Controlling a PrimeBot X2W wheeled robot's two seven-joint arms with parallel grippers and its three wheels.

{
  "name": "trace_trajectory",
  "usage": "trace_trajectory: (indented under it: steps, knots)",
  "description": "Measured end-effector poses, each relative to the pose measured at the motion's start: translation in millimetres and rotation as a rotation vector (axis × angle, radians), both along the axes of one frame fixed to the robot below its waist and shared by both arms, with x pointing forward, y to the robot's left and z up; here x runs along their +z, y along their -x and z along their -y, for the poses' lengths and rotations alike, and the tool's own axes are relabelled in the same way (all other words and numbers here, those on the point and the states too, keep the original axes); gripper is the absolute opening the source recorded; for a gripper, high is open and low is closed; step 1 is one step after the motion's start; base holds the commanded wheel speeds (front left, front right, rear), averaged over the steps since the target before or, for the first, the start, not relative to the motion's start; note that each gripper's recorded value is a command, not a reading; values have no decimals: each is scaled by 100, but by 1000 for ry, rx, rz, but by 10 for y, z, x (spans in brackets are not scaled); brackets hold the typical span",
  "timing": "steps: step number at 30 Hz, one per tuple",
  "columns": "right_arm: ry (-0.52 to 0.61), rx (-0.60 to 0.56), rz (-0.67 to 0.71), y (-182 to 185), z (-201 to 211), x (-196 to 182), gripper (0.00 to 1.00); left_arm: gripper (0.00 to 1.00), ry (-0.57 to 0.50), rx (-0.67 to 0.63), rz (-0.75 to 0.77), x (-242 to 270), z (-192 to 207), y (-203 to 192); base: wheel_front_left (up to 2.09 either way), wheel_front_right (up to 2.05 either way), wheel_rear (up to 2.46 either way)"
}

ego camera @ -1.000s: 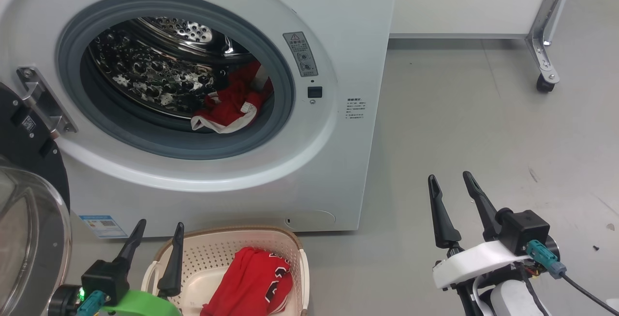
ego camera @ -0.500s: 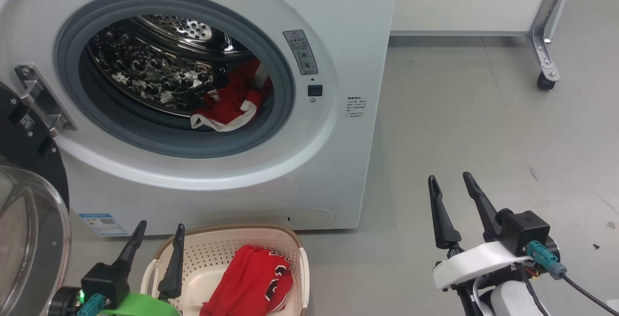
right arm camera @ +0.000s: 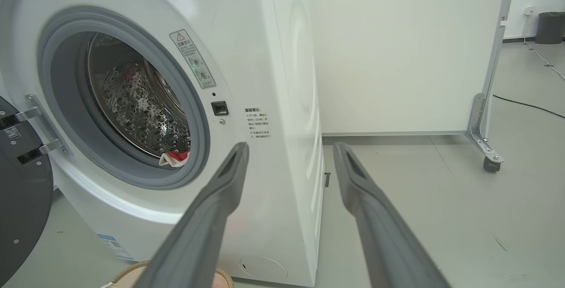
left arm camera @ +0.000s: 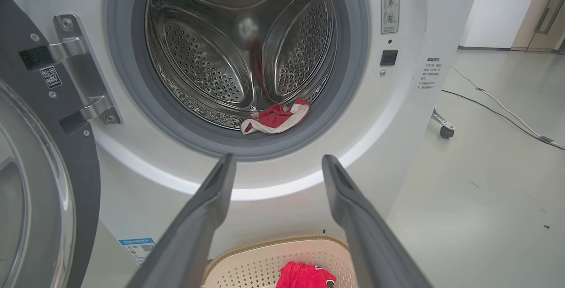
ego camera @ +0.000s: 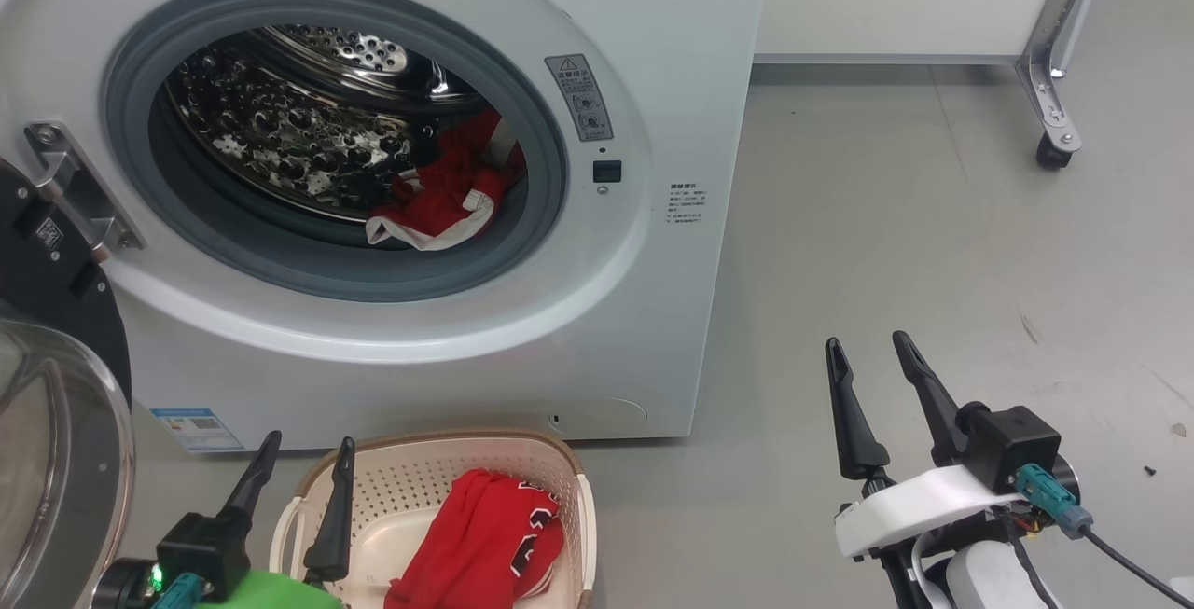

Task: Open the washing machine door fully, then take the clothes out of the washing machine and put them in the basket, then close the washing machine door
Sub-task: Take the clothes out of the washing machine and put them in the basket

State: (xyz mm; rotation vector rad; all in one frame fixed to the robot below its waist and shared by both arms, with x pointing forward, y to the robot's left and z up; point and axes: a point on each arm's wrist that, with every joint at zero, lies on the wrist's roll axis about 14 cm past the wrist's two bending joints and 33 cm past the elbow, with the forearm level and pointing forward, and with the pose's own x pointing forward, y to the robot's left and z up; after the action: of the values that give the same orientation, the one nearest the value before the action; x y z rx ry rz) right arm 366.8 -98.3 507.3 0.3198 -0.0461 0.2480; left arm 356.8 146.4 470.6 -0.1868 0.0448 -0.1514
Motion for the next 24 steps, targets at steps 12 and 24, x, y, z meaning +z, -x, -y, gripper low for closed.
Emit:
trace_trajectory:
  steps: [12,24]
  knots:
    - [-3,1,-12,-11,-4,-39,100,100,-8,-4,1,-2,15,-56,0,0,0]
    - [-6,-6,-70,-73,7,-232,100,100,-8,-10,-49,-180,23,-184,0,0,0]
